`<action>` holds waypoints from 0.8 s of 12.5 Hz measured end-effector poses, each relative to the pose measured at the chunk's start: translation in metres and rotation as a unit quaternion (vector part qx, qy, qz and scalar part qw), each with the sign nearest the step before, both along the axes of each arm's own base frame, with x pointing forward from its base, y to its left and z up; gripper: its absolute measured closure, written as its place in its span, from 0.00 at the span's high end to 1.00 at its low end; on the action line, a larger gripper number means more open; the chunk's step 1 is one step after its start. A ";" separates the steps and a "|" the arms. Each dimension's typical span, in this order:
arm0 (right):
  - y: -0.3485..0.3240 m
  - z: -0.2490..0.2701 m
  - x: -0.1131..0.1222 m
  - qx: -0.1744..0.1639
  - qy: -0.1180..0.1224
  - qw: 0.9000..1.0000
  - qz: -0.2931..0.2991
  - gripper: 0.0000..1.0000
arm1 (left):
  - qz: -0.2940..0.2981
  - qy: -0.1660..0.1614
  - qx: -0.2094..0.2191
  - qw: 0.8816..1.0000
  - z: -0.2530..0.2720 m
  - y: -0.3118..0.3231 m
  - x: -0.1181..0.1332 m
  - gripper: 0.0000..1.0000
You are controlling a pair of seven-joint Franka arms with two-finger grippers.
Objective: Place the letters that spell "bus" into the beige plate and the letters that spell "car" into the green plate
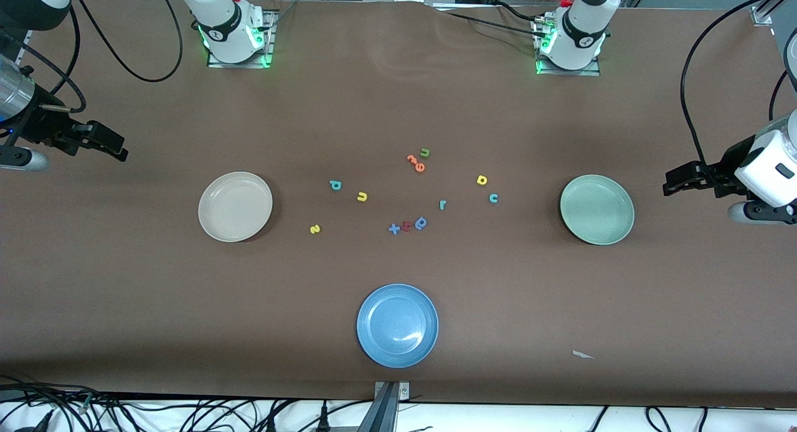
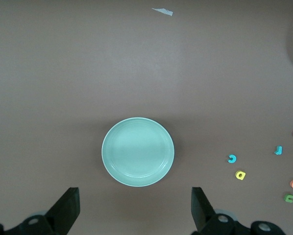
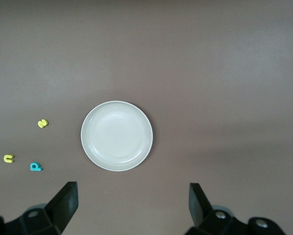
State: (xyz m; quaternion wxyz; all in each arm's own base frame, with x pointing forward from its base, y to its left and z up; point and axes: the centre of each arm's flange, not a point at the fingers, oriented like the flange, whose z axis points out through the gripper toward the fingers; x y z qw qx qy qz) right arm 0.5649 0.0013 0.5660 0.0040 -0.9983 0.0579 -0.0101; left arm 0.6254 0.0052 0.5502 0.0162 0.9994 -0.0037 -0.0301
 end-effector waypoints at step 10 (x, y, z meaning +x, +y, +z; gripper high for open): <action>0.003 0.002 0.003 0.000 -0.014 1.000 0.002 1.00 | 0.000 0.000 0.000 1.000 0.000 0.000 0.000 1.00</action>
